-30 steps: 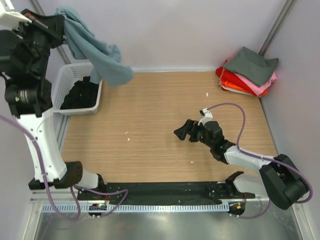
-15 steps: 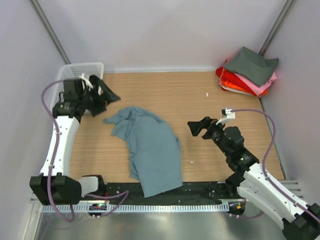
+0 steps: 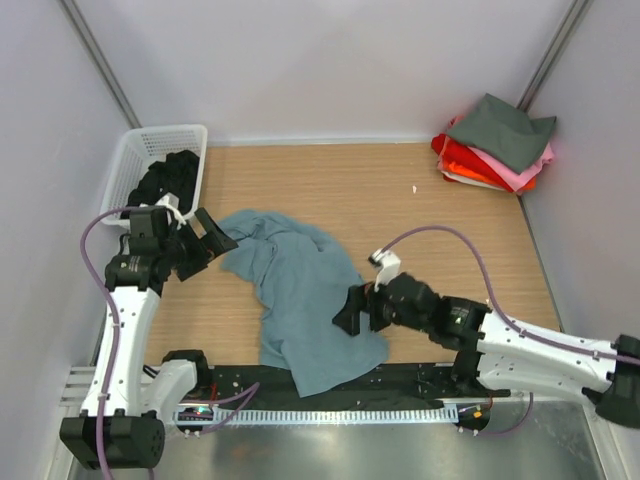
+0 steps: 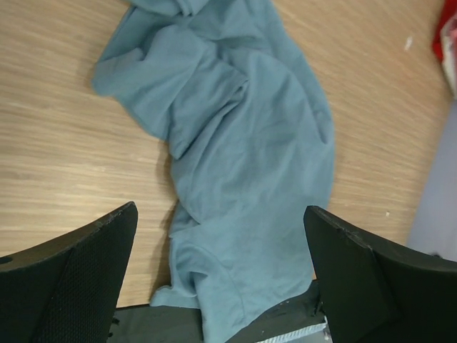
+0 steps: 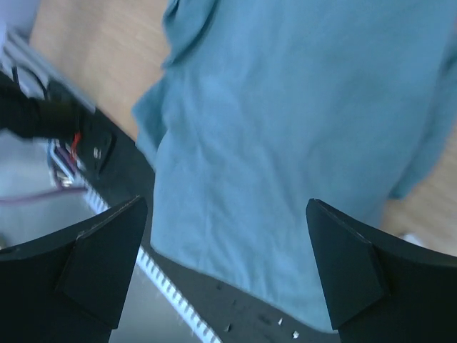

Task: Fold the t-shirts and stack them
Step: Move the tshirt to the center of the board, then flatten the tshirt out

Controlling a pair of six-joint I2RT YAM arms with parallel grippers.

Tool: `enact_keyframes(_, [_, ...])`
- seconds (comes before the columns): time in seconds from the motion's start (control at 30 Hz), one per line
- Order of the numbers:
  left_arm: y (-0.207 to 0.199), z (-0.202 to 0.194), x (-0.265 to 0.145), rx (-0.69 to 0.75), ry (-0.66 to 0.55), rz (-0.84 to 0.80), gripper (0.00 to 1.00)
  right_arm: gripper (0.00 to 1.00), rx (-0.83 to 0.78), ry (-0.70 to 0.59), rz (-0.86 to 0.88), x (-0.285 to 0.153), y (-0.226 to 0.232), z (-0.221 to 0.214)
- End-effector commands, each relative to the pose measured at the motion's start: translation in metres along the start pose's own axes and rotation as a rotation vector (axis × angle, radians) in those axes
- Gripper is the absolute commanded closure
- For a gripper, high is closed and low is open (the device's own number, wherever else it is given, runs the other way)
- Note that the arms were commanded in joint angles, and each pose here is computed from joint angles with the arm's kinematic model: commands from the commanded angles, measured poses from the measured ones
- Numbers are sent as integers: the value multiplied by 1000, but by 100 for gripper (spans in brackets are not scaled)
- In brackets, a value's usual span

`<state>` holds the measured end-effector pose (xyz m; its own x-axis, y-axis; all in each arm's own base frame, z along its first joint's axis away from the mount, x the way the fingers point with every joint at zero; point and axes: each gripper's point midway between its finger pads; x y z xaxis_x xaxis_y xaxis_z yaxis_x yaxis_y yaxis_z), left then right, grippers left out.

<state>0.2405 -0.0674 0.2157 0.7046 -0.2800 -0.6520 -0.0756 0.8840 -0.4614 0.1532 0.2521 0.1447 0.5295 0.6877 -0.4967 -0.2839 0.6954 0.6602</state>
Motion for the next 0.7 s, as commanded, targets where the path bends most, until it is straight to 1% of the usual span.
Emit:
enact_keyframes(0.0, [16, -3, 7, 33, 26, 66, 0, 0, -93, 74, -31, -11, 36, -40])
enact_keyframes(0.03, [18, -2, 7, 38, 21, 81, 0, 0, -121, 77, -21, -13, 57, -43])
enact_keyframes(0.07, [20, 0, 7, 43, 16, 90, 0, 0, -164, 57, -69, -11, 58, -46])
enact_keyframes(0.1, [22, 1, 6, 53, 9, 102, 0, 1, -236, 113, -127, 1, 56, -71])
enact_keyframes(0.13, [24, 1, 6, 58, 6, 113, 0, 2, -294, 148, -130, 1, 67, -88])
enact_keyframes(0.17, [30, 3, 5, 64, -7, 146, 0, 3, -316, 131, -152, 2, 81, -85])
enact_keyframes(0.23, [33, 2, 2, 85, -20, 158, 0, 4, -404, 185, -237, 22, 75, -112])
enact_keyframes(0.27, [38, 0, 3, 91, -18, 173, 0, 5, -424, 200, -231, 26, 85, -120])
enact_keyframes(0.37, [46, -7, 4, 95, -9, 201, 0, 8, -449, 252, -243, 41, 85, -147])
enact_keyframes(0.4, [41, -8, 4, 98, -4, 177, 0, 8, -448, 276, -238, 42, 86, -154])
enact_keyframes(0.53, [41, -4, 3, 106, -37, 176, 0, 12, -448, 308, -248, 51, 81, -167])
enact_keyframes(0.63, [42, -5, 4, 104, -45, 176, 0, 17, -467, 341, -277, 58, 70, -180])
enact_keyframes(0.67, [42, -5, 4, 105, -44, 174, 0, 20, -468, 362, -271, 60, 69, -187])
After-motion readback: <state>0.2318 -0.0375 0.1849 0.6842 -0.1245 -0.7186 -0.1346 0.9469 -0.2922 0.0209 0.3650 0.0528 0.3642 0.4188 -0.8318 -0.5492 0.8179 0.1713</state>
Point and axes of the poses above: each gripper's point midway between its finger pads, its own x axis out along the fingers, its own y axis along the line the jaws close on, z = x × y, and after that the axes turned 11 degrees about x, right-handed
